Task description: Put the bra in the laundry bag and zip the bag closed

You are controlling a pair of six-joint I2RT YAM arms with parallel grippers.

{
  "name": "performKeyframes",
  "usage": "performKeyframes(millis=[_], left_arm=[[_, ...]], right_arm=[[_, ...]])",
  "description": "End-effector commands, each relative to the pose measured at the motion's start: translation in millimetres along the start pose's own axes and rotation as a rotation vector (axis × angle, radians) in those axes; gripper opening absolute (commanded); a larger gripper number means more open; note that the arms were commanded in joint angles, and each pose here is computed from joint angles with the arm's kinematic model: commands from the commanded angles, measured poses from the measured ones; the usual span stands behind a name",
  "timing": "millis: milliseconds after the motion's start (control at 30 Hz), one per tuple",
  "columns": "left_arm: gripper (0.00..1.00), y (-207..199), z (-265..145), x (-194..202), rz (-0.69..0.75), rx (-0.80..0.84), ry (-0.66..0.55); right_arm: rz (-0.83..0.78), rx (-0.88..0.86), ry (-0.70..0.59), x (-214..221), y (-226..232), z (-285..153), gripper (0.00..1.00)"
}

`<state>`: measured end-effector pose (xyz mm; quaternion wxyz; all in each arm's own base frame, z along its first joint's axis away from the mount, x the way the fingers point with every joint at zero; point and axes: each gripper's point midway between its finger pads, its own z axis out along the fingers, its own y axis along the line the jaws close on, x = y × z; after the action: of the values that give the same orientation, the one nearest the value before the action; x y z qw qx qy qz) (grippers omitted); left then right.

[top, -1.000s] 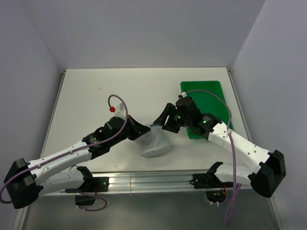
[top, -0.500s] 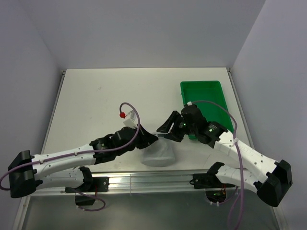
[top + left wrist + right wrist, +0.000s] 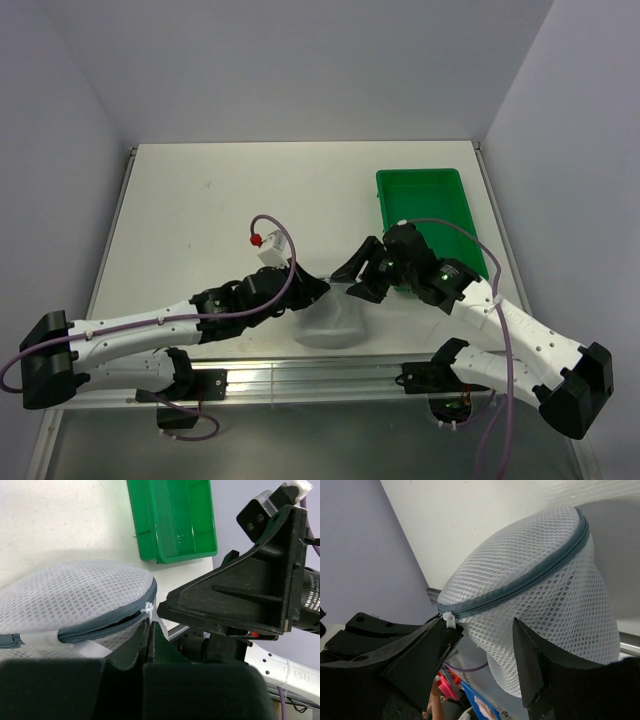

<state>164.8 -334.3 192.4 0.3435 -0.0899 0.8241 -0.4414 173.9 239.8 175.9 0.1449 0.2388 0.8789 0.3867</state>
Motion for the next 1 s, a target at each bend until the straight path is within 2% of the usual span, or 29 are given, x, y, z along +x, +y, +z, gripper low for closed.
performKeyframes(millis=[0, 467, 633, 700, 733, 767, 833, 867, 967], left_arm=[[0.0, -27, -6, -17, -0.007, 0.076, -0.057], [0.0, -31, -12, -16, 0.011, 0.105, -0.064], [0.0, -32, -10, -13, 0.03, 0.11, -0.049], [0.0, -33, -9, -12, 0.034, 0.111, -0.045], [0.0, -34, -9, -10, 0.037, 0.115, -0.04], [0.0, -33, -8, -10, 0.039, 0.114, -0.036], [0.0, -34, -8, -8, 0.044, 0.111, -0.029], [0.0, -33, -8, -8, 0.046, 0.108, -0.027], [0.0, -24, -9, -6, 0.048, 0.083, -0.02]], right_arm=[[0.049, -0.011, -0.008, -4, 6, 3, 0.66], [0.229, 0.009, -0.037, -19, 11, 25, 0.66], [0.225, -0.009, -0.032, -24, 26, 27, 0.61], [0.22, -0.019, -0.037, -27, 31, 26, 0.52], [0.219, -0.022, -0.032, -27, 33, 26, 0.44], [0.218, -0.022, -0.034, -28, 33, 26, 0.23], [0.22, -0.024, -0.043, -32, 34, 25, 0.06], [0.221, -0.028, -0.044, -33, 34, 24, 0.0], [0.232, -0.03, -0.061, -41, 31, 22, 0.0]])
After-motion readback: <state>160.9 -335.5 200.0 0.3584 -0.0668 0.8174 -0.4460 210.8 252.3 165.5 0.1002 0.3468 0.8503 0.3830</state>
